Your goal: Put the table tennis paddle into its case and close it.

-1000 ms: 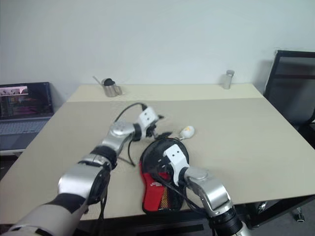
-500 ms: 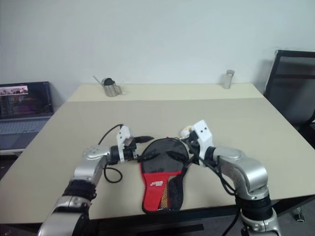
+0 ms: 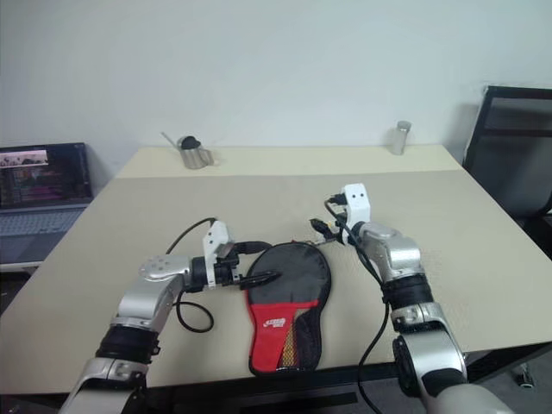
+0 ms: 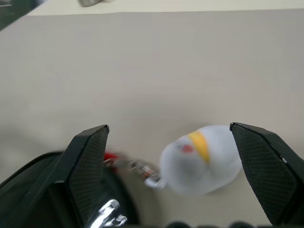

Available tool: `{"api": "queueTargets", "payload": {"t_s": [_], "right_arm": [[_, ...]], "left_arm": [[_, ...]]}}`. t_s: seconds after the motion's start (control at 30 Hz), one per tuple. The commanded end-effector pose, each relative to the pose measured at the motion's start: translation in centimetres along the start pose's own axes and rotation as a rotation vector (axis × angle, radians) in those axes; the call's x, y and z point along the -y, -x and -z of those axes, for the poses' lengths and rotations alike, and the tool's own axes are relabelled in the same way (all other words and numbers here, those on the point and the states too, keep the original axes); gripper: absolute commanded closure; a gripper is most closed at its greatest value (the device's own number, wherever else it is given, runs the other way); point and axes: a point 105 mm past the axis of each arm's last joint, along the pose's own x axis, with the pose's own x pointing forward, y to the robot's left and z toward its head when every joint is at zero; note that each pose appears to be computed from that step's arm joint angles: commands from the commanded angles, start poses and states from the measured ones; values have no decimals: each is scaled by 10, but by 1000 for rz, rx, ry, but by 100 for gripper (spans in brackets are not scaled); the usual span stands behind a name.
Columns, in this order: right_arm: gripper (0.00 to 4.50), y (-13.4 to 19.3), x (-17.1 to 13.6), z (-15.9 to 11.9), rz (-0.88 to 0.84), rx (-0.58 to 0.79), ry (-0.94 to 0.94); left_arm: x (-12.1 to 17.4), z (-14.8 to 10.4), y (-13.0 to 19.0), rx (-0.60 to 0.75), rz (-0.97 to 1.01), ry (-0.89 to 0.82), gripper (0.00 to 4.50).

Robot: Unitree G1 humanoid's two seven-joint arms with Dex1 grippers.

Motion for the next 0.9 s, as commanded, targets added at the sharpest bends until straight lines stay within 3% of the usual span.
{"api": "queueTargets", "payload": {"t_s": [0.03, 0.23, 0.67, 0.77, 0.9], "right_arm": [[0, -9, 15, -18, 86, 73, 9], [0, -18, 21, -14, 145, 66, 2], [0, -34, -10, 15, 96, -22, -65], [60, -35, -12, 20, 99, -39, -32], [208, -35, -13, 24, 99, -48, -18]], "left_arm": [[3, -9, 4, 18, 11, -35, 3], [7, -1, 7, 7, 12, -31, 3], [14, -8, -4, -2, 23, -53, 3], [19, -13, -9, -1, 41, -62, 0], [22, -16, -16, -7, 65, -76, 0]]}}
